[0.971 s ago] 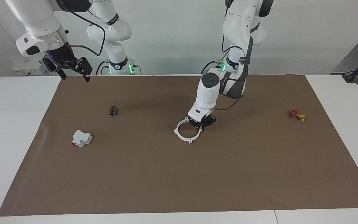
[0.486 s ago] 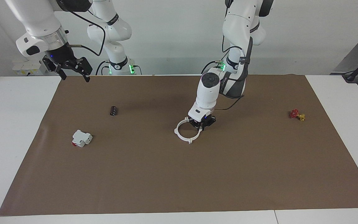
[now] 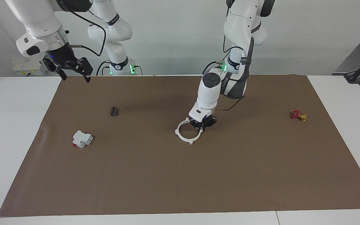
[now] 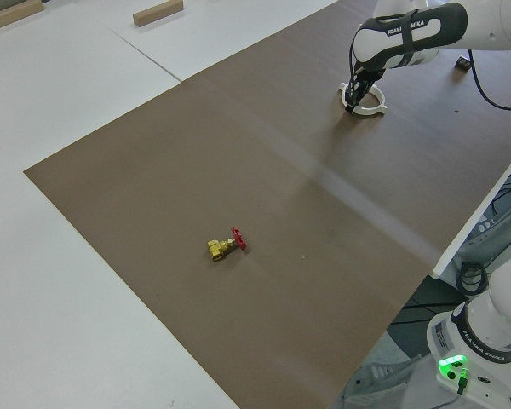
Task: Assemble drain pipe with both arms
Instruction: 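Press the held half-ring onto the placed half-ring to close the ring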
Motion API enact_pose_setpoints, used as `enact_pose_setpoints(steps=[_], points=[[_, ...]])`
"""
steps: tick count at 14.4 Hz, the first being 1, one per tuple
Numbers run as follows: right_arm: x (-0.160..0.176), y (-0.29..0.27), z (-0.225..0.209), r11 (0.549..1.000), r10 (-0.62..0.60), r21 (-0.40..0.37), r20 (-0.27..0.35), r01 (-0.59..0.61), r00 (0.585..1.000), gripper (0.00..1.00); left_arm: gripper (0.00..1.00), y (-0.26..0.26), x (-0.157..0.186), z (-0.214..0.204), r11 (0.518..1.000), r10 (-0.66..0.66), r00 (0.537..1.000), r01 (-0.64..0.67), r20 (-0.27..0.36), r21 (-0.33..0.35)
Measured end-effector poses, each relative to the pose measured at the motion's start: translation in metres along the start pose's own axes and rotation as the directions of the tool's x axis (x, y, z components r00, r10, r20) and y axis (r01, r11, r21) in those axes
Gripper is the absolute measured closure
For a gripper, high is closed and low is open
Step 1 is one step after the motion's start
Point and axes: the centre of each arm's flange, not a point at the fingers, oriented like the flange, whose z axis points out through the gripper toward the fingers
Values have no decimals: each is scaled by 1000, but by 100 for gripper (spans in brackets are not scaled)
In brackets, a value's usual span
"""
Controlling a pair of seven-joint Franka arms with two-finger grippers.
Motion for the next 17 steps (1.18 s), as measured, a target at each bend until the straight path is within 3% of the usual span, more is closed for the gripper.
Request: enact_pose_setpoints(steps=[10,11,17], points=[[0,0,0,1000,0,0,0,0,1000,0,80,0,2,-1,1000,-1,1000,1,-23,-14],[0,0,0,1000,0,0,0,0,1000,0,76,0,2,-2,1000,-1,1000,1,-23,-14],[0,0,0,1000,0,0,0,0,1000,0,8,0,3,-2,1000,-2,1000,1,-25,-15]])
